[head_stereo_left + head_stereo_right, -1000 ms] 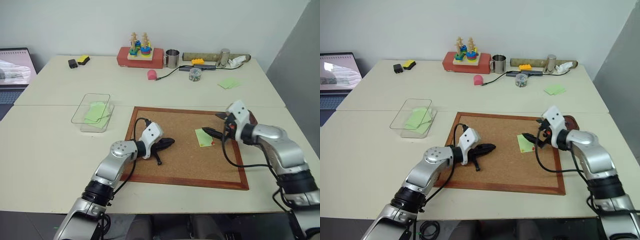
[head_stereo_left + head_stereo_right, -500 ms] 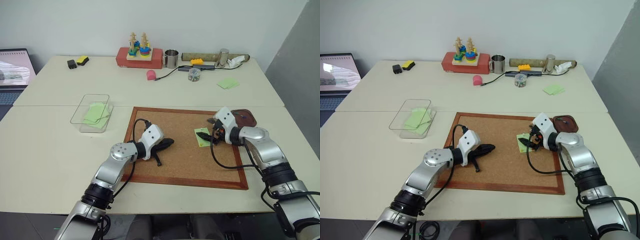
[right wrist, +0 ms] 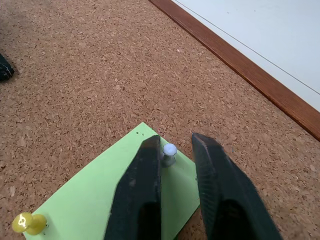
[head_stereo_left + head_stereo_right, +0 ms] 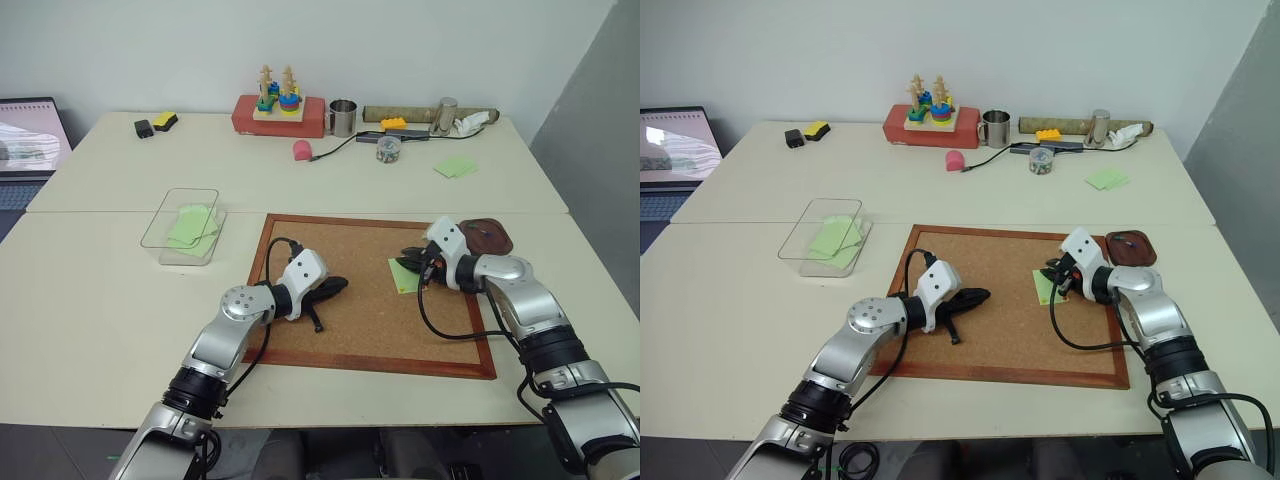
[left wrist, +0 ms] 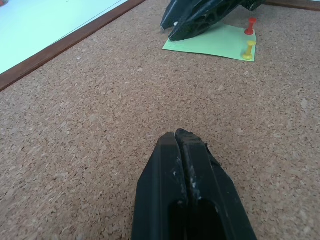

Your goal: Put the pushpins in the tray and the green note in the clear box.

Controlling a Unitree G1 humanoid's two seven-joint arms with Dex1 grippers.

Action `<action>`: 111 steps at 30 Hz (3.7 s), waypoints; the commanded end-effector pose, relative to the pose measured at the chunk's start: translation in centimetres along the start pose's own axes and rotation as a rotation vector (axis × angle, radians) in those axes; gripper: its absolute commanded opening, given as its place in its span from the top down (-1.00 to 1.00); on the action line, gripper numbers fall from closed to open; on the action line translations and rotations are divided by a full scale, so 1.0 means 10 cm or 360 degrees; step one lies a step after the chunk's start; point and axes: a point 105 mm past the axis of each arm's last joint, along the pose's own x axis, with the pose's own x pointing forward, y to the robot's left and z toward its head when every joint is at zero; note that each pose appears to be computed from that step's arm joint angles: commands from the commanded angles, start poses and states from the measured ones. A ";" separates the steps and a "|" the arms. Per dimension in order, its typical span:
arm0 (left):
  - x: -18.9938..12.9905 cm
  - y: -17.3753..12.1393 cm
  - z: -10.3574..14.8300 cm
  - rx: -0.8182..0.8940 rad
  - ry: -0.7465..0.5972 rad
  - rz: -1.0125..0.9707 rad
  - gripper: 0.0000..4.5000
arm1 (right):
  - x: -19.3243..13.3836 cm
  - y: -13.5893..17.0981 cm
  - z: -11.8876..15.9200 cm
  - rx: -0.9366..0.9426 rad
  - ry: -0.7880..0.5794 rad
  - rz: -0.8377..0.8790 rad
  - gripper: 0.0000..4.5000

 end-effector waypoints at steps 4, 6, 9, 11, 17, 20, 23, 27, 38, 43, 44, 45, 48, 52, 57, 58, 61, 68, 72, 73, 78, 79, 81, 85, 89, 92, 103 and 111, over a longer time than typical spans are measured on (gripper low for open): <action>0.01 -0.01 -0.15 -0.0039 0.0103 0.0022 1.00 | -0.06 -0.06 0.23 -0.0016 -0.0127 -0.0018 0.99; 0.01 0.02 -0.16 -0.0096 0.0093 0.0057 1.00 | -0.06 -0.05 0.29 -0.0003 -0.0171 -0.0008 0.99; 0.01 0.04 -0.21 -0.0115 0.0119 0.0086 1.00 | -0.06 -0.02 0.33 0.0008 -0.0200 0.0011 0.99; 0.00 0.05 -0.22 -0.0139 0.0122 0.0099 1.00 | -0.06 -0.02 0.34 0.0021 -0.0209 0.0018 0.99; -0.01 0.02 -0.27 -0.0173 0.0143 0.0100 1.00 | -0.11 -0.02 0.35 0.0078 -0.0231 0.0011 0.99; -0.01 0.00 -0.30 -0.0178 0.0153 0.0096 1.00 | -0.13 0.00 0.37 0.0084 -0.0242 0.0016 0.99; -0.01 -0.03 -0.32 -0.0181 0.0165 0.0085 1.00 | -0.15 -0.01 0.40 0.0087 -0.0255 0.0004 0.99; -0.01 -0.05 -0.35 -0.0182 0.0178 0.0075 1.00 | -0.17 -0.02 0.42 0.0087 -0.0266 -0.0002 0.99; 0.00 -0.10 -0.38 -0.0191 0.0187 0.0062 1.00 | -0.49 -0.26 0.62 0.0006 -0.0312 -0.0175 0.99; 0.01 -0.12 -0.38 -0.0182 0.0189 0.0062 1.00 | -0.77 -0.58 0.41 -0.0123 -0.0108 -0.0461 0.99; 0.01 -0.12 -0.38 -0.0175 0.0193 0.0060 1.00 | -0.84 -0.66 0.34 -0.0143 -0.0054 -0.0540 0.99; 0.01 -0.12 -0.39 -0.0170 0.0196 0.0056 1.00 | -0.91 -0.73 0.28 -0.0158 -0.0012 -0.0610 0.99; 0.02 -0.13 -0.39 -0.0166 0.0197 0.0046 1.00 | -1.04 -0.94 0.11 -0.0151 0.0082 -0.0856 0.99; 0.03 -0.13 -0.38 -0.0155 0.0196 0.0032 1.00 | -1.02 -1.03 -0.04 -0.0104 0.0125 -0.0967 0.99; 0.05 -0.12 -0.38 -0.0144 0.0196 0.0031 1.00 | -0.93 -1.10 -0.14 -0.0050 0.0144 -0.1012 0.99; 0.04 -0.12 -0.38 -0.0144 0.0196 0.0032 1.00 | -0.91 -1.11 -0.16 -0.0045 0.0147 -0.1015 0.99; 0.02 -0.13 -0.40 -0.0146 0.0201 0.0039 1.00 | -0.86 -1.14 -0.20 -0.0028 0.0153 -0.1024 0.99; 0.01 -0.12 -0.41 -0.0145 0.0206 0.0050 1.00 | -0.83 -1.18 -0.22 -0.0015 0.0142 -0.1040 0.55; 0.01 -0.11 -0.41 -0.0145 0.0207 0.0055 1.00 | -0.84 -1.19 -0.14 0.0008 0.0080 -0.1044 0.17; 0.01 -0.11 -0.41 -0.0145 0.0207 0.0055 1.00 | -0.84 -1.18 -0.11 0.0013 0.0057 -0.1036 0.12; 0.01 -0.11 -0.41 -0.0143 0.0206 0.0050 1.00 | -0.91 -1.18 0.03 0.0028 -0.0039 -0.1045 -0.39; 0.01 -0.11 -0.41 -0.0142 0.0205 0.0049 1.00 | -0.93 -1.17 0.07 0.0024 -0.0058 -0.1034 -0.48; 0.02 -0.12 -0.41 -0.0139 0.0205 0.0045 1.00 | -0.96 -1.15 0.16 0.0020 -0.0105 -0.1009 -0.56; 0.02 -0.12 -0.41 -0.0134 0.0205 0.0042 1.00 | -1.04 -1.04 0.33 0.0019 -0.0200 -0.0926 -0.56; 0.02 -0.13 -0.41 -0.0128 0.0208 0.0039 1.00 | -1.11 -0.89 0.39 0.0004 -0.0226 -0.0837 -0.56; 0.02 -0.12 -0.42 -0.0126 0.0210 0.0038 1.00 | -1.13 -0.71 0.42 -0.0030 -0.0235 -0.0722 -0.56; 0.01 -0.15 -0.43 -0.0117 0.0215 0.0033 1.00 | -1.11 0.03 0.35 -0.0058 -0.0239 -0.0261 -0.56; 0.01 -0.16 -0.45 -0.0113 0.0222 0.0030 1.00 | -1.04 0.47 0.01 -0.0043 -0.0041 -0.0077 -0.56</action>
